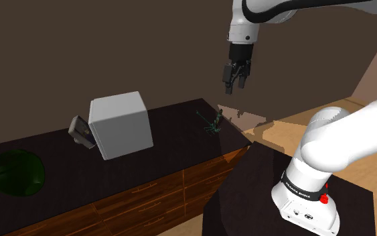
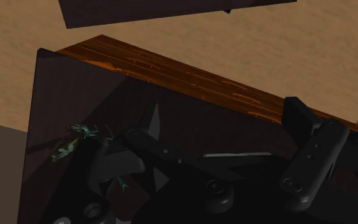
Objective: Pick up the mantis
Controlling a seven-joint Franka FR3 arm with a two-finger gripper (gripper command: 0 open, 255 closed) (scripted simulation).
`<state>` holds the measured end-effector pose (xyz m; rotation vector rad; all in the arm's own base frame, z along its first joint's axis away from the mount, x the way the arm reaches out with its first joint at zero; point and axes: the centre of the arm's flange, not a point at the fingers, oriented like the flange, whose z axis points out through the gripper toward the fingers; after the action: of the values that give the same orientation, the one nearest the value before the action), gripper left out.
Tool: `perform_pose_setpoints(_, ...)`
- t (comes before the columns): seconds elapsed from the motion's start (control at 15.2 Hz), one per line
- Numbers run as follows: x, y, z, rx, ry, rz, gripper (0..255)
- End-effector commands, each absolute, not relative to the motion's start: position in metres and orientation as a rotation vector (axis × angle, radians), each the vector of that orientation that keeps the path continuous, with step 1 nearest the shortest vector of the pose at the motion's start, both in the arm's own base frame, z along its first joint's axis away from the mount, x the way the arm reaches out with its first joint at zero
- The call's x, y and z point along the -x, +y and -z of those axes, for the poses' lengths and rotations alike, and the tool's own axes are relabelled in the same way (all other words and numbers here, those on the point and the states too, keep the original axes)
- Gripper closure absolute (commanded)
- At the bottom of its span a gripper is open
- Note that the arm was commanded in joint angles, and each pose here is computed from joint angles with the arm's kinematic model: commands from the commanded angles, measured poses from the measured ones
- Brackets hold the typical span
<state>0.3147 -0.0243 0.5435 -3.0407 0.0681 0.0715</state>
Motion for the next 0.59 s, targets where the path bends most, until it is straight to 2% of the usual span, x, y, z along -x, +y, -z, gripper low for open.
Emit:
perform_pose_setpoints(0.0, -0.315, -0.024, -0.543, 3.041, 0.068, -0.071, 0)
perform_pose_setpoints(0.53, -0.339, -0.089, -0.466, 3.046, -0.206, -0.055, 0)
